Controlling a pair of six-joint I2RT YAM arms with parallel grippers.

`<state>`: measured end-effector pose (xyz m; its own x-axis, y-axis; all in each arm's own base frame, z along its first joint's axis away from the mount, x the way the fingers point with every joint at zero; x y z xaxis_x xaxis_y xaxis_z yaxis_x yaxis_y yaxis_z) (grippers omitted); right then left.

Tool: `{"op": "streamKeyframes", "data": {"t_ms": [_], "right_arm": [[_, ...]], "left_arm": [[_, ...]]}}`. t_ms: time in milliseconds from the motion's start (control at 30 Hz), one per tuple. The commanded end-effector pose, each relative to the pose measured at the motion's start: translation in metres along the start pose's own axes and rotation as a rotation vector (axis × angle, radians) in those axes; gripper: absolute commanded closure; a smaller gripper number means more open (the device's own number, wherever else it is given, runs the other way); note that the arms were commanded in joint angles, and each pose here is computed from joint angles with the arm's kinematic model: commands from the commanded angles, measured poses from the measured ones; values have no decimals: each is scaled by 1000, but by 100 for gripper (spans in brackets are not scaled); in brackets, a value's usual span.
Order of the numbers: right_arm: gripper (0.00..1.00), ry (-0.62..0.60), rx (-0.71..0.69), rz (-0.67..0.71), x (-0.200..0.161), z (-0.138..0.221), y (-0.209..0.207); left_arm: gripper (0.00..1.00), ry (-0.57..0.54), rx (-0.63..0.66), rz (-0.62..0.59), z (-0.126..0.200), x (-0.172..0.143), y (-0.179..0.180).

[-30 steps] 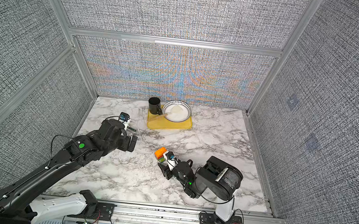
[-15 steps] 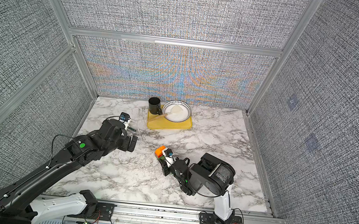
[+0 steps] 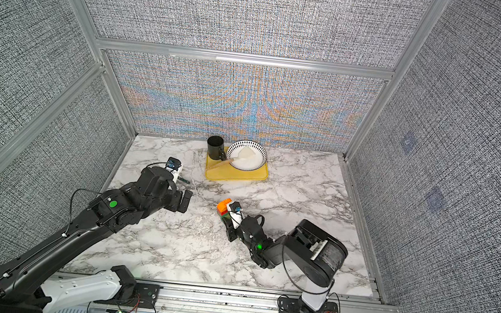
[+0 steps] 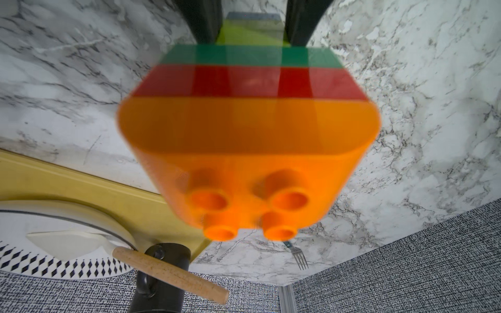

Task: Assemble an ice cream with lego
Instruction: Adjust the lego brick at the center of the board.

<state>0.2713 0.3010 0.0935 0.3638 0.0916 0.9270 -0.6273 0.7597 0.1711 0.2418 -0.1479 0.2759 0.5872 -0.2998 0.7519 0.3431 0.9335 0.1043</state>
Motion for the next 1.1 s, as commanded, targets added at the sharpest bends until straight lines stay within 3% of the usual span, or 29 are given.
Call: {"op": "streamKeyframes", "data": {"t_ms": [0, 300, 367, 533, 833, 1067], "right_arm": [[90, 216, -74, -21, -19, 3, -11], [98, 551, -176, -150, -14, 48, -19], [100, 623, -235, -221, -6, 59, -29], [100, 741, -211, -381, 5, 81, -37], [100, 977, -241, -364, -18, 86, -49], [100, 1070, -262, -340, -26, 71, -54]], "left_arm": [[0, -22, -16, 21, 2, 5, -1], [0, -24, -38, 25, 5, 5, -3], [0, -21, -48, 25, 4, 5, -5], [0, -14, -92, 13, 5, 4, -11], [0, -15, -154, 21, 9, 4, -19], [0, -20, -179, 26, 13, 5, -21]]}}
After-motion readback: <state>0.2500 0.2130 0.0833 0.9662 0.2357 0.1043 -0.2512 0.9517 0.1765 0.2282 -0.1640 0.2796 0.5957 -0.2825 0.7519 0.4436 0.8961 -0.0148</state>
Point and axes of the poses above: each gripper's point midway between its finger pads, its own z axis back along the fingers, its own y axis along the line the jaws close on, x = y × z, the point moved 3 cm from there along z, back along the fingers, and after that the axes turned 4 degrees about -z, right-handed, at the moved point
